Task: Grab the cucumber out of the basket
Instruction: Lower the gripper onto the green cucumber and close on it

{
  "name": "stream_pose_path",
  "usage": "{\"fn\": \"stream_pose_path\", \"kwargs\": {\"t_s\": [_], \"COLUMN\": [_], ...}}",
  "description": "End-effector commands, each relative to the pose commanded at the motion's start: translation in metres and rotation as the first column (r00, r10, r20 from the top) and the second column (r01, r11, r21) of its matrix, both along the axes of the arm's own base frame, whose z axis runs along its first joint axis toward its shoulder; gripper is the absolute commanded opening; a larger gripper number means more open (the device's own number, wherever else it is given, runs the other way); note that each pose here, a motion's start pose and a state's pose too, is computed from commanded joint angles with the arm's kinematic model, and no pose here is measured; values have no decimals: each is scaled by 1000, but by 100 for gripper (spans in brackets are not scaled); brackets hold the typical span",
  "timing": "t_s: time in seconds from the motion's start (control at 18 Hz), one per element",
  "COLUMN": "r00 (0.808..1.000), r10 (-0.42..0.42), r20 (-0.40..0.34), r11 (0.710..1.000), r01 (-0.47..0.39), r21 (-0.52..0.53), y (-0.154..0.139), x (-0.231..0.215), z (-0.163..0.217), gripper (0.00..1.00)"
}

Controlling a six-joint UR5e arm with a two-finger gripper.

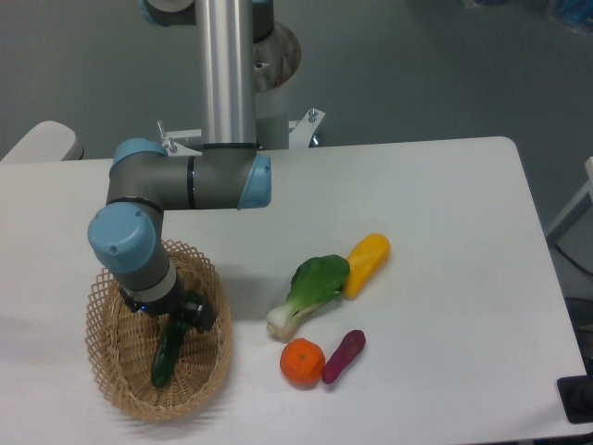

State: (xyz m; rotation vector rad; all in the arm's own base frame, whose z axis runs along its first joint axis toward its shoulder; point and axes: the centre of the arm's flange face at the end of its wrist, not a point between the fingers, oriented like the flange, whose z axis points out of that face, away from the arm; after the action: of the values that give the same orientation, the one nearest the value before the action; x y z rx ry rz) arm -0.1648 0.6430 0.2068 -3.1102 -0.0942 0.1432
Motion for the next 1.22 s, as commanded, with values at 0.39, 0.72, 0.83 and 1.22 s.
{"fn": "stream_pose_path", "kwargs": {"t_s": [0.39,0.72,0.83,1.22], "r00": [1000,999,999,993], "r10": [-14,-41,-42,-60], "r20": [-9,-20,-26,-100], "r11": [1000,999,998,985], "r01": [14,41,44,75], "r21": [17,28,50,152], "y": [6,6,9,12], "x": [-3,-5,-7,-41], "z": [7,17,32,112], "gripper": [21,15,15,15]}}
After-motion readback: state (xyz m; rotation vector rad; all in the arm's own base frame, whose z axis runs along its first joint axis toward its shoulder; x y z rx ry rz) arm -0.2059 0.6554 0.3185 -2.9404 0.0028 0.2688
